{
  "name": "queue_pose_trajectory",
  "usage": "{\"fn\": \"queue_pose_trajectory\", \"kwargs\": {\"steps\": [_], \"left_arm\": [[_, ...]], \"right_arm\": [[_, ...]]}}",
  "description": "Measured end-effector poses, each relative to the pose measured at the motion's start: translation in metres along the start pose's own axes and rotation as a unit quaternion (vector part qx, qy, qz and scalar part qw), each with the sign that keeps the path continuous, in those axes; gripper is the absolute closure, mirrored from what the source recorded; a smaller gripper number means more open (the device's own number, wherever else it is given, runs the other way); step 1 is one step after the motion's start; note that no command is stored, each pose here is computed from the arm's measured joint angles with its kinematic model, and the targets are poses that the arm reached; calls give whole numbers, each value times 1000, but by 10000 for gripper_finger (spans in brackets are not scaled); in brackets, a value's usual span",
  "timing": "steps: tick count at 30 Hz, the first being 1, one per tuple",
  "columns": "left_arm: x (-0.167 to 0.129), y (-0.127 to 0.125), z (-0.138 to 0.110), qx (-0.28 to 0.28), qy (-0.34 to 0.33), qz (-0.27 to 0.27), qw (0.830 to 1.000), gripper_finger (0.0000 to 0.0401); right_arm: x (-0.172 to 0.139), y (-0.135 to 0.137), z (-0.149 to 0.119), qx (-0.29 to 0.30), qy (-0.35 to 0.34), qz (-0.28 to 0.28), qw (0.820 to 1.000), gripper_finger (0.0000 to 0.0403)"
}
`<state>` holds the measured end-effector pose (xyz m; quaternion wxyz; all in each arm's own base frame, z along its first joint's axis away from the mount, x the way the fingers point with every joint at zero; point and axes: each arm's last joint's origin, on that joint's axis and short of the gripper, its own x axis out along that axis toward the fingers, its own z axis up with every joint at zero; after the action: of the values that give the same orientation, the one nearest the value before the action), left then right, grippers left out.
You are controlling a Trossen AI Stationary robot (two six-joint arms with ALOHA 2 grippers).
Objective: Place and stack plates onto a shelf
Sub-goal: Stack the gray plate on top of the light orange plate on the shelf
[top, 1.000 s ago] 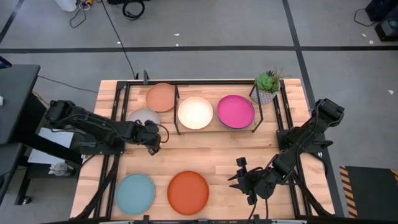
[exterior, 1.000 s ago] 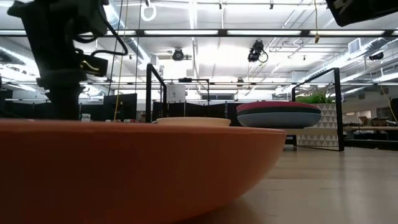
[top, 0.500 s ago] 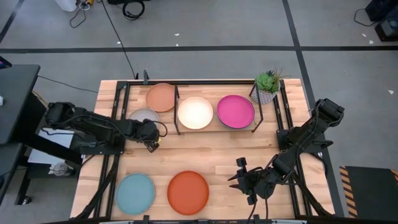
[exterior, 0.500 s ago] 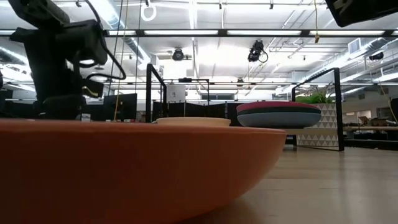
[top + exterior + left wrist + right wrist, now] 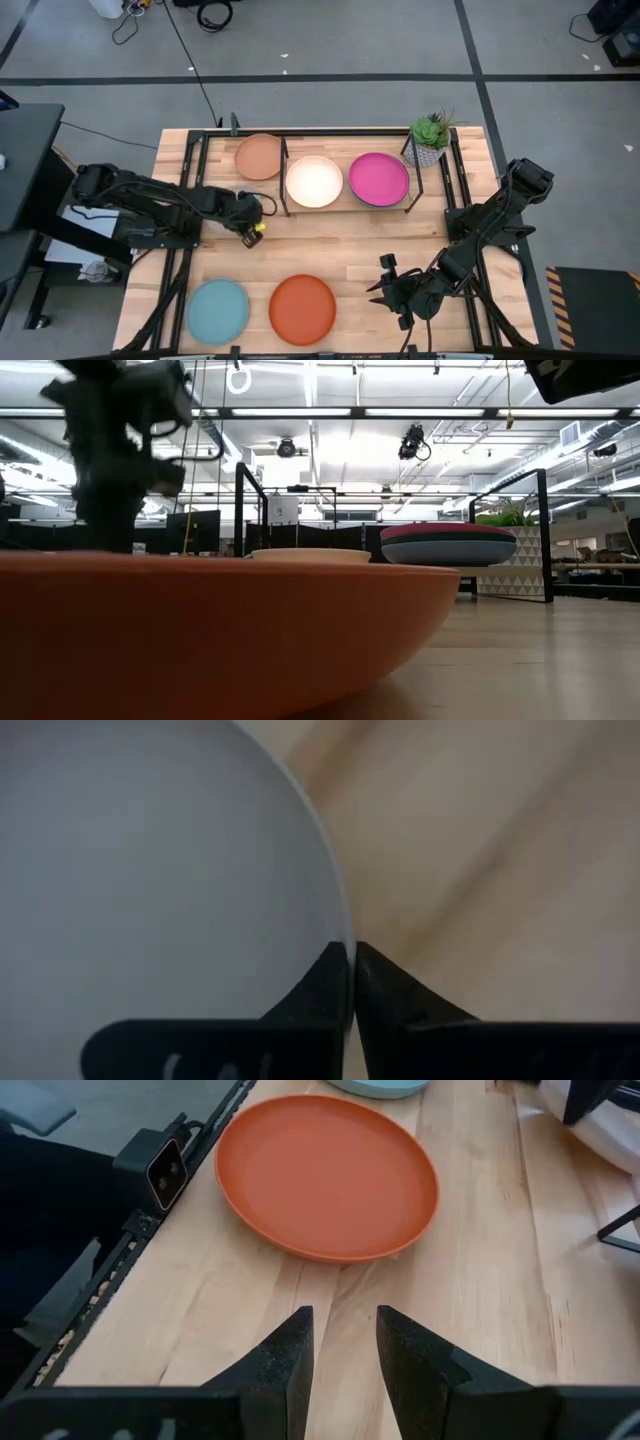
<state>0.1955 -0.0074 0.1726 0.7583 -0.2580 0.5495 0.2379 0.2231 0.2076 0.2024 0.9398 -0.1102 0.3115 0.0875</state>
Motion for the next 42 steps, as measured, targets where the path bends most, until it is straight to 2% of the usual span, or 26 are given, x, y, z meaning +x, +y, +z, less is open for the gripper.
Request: {"fn": "queue_pose_trajectory", "kwargs": {"steps": [4, 9, 14, 19, 26, 32, 36, 38, 42], "left_arm": [[-27, -21, 10, 20, 34, -74, 996, 385], [-56, -50, 10, 60, 82, -193, 976, 385], [-72, -72, -2, 92, 88, -237, 963, 385], [-80, -92, -10, 132, 48, -298, 944, 385], [-91, -110, 1, 189, -76, -368, 907, 385], [-92, -118, 23, 212, -203, -366, 883, 385], [-83, -119, 37, 204, -258, -325, 887, 385], [-74, -118, 43, 202, -264, -299, 895, 385], [-55, -120, 54, 213, -287, -251, 900, 385]], "right_arm": [[0, 0, 0, 0, 0, 0, 1000, 284], [0, 0, 0, 0, 0, 0, 1000, 284], [0, 0, 0, 0, 2, 0, 1000, 284], [0, 0, 0, 0, 2, 0, 1000, 284], [0, 0, 0, 0, 1, 0, 1000, 284], [0, 0, 0, -3, 1, 0, 1000, 284], [0, 0, 0, -3, 1, 0, 1000, 284], [0, 0, 0, -3, 2, 0, 1000, 284], [0, 0, 0, -4, 2, 0, 1000, 284]]}}
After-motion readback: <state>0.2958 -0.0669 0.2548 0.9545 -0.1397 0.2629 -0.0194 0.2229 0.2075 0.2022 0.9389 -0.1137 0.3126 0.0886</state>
